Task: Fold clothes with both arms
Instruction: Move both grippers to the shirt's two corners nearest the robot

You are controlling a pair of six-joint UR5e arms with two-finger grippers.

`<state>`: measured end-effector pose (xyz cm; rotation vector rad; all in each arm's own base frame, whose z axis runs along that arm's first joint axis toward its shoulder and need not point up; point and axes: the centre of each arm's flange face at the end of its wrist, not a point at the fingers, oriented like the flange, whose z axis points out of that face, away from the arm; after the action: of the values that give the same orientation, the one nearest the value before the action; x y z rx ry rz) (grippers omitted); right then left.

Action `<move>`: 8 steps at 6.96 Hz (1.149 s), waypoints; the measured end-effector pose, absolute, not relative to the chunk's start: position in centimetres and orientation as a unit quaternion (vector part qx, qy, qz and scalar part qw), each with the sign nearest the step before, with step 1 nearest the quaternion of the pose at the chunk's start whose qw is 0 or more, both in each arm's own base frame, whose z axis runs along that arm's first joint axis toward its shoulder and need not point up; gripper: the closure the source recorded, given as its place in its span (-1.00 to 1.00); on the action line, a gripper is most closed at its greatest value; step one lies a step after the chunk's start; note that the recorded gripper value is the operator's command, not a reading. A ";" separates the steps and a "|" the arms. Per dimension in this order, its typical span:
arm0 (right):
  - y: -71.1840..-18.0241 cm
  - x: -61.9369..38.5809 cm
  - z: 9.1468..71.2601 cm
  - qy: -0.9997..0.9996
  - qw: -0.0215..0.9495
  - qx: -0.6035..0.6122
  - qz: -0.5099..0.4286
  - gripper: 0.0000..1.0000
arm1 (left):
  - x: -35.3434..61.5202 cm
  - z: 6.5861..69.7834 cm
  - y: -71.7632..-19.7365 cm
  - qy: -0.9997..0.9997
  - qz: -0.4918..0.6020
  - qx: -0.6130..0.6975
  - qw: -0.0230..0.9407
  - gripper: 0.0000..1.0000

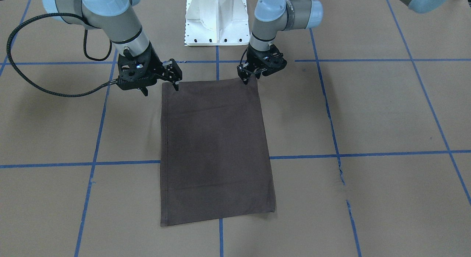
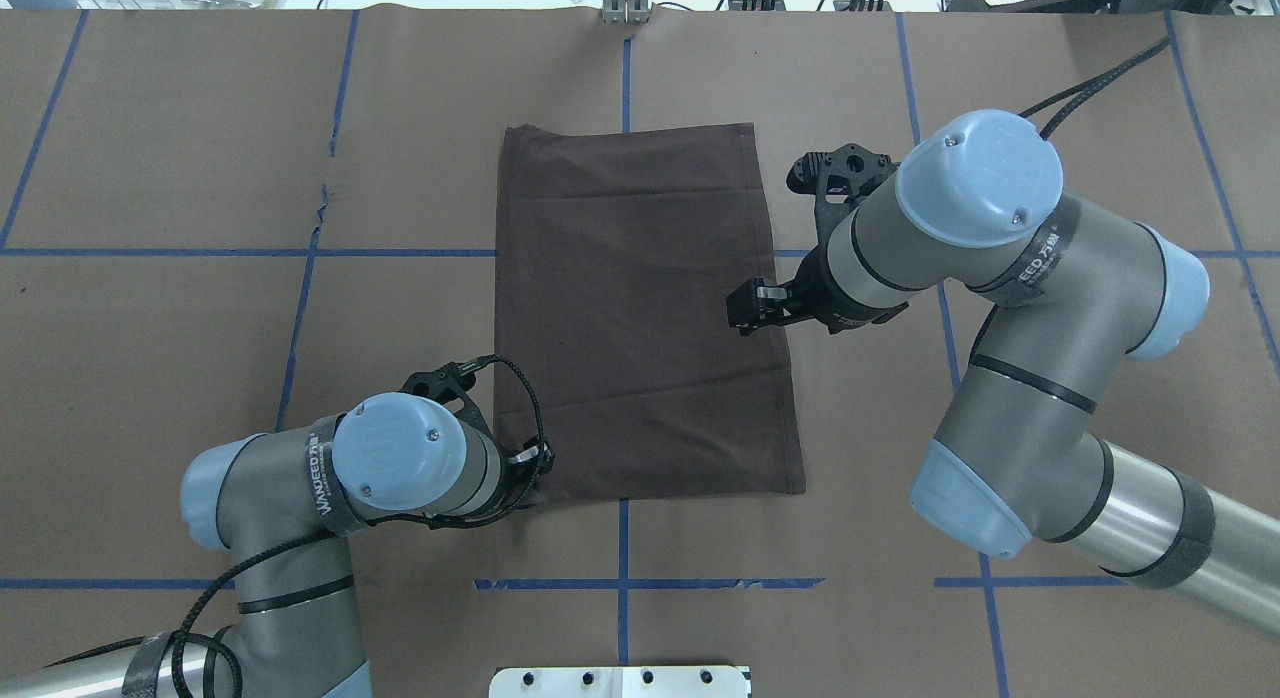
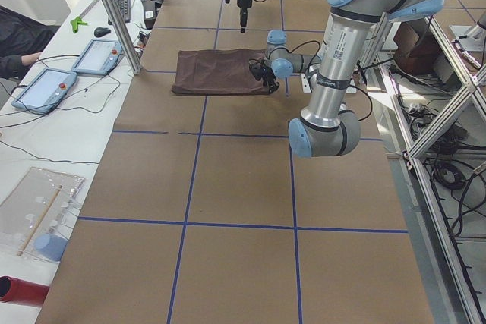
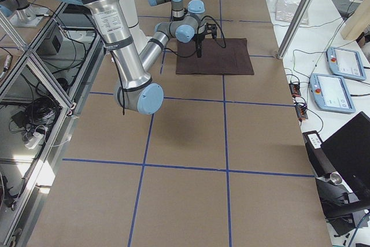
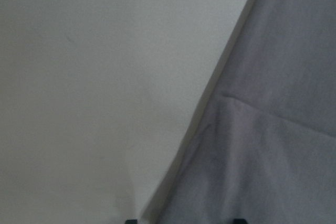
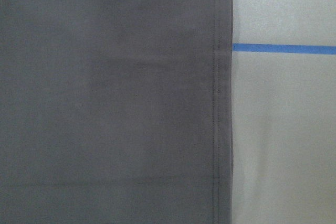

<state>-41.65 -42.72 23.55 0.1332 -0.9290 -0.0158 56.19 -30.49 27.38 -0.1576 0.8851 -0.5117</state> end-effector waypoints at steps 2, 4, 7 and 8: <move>-42.7 -41.6 23.6 -0.447 0.892 0.065 -0.007 -1.00 | 56.1 27.2 -30.4 0.425 -0.243 -0.075 0.869 1.00; -42.7 -41.5 23.7 -0.447 0.892 0.061 -0.002 -1.00 | 55.8 26.9 -30.3 0.428 -0.238 -0.074 0.868 1.00; -40.6 -43.5 23.7 -0.451 0.885 -0.018 0.109 -1.00 | 55.3 26.7 -30.3 0.432 -0.220 -0.066 0.872 1.00; -39.5 -44.5 23.8 -0.447 0.879 -0.050 0.159 -1.00 | 55.3 26.7 -30.4 0.433 -0.214 -0.063 0.874 1.00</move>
<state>-44.46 -39.49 23.82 -0.1039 -0.9325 0.3305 55.27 -30.36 26.70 -0.1317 0.9035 -0.4465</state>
